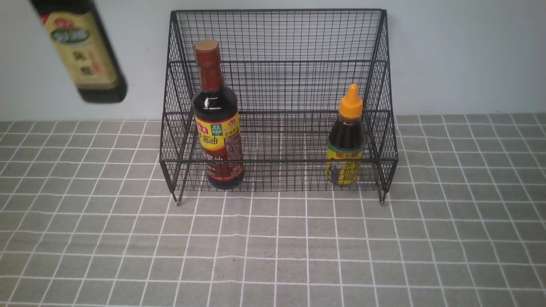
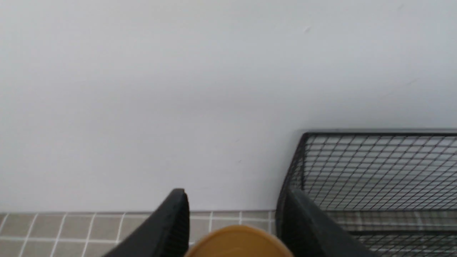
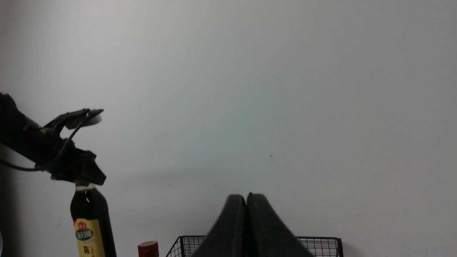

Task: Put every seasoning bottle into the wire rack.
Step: Use the left arm to put the condiment bottle back on the shelf

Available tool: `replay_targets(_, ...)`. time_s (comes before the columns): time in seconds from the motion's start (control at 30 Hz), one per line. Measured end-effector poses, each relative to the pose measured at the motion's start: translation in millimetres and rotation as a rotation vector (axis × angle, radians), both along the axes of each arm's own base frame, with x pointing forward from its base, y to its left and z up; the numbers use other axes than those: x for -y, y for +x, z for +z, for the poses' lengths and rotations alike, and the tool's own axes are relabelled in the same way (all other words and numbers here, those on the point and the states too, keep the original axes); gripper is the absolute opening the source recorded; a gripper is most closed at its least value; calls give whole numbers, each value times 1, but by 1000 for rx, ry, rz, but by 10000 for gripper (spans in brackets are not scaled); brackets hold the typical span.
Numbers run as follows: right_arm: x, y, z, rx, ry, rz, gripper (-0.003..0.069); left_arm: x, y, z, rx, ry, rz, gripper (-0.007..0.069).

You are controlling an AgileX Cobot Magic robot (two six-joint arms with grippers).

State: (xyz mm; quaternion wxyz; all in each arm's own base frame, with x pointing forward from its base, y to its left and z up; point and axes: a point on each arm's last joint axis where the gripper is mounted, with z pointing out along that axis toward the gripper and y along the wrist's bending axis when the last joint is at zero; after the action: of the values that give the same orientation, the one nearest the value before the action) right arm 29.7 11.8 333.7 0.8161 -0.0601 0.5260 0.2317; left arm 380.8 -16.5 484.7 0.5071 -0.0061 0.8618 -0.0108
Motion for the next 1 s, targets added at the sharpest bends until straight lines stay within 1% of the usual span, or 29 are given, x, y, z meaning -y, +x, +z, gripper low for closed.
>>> replay_targets(0.1,0,0,0,0,0,0,-12,13,0,4,39,-9,-37,307)
replay_targets(0.13,0,0,0,0,0,0,-12,23,1,5,61,-15,-64,307)
replay_targets(0.33,0,0,0,0,0,0,-12,41,6,5,106,-21,-110,307)
replay_targets(0.63,0,0,0,0,0,0,-12,52,19,-7,102,-45,-138,307)
replay_targets(1.0,0,0,0,0,0,0,-12,61,39,-27,78,-150,-146,307)
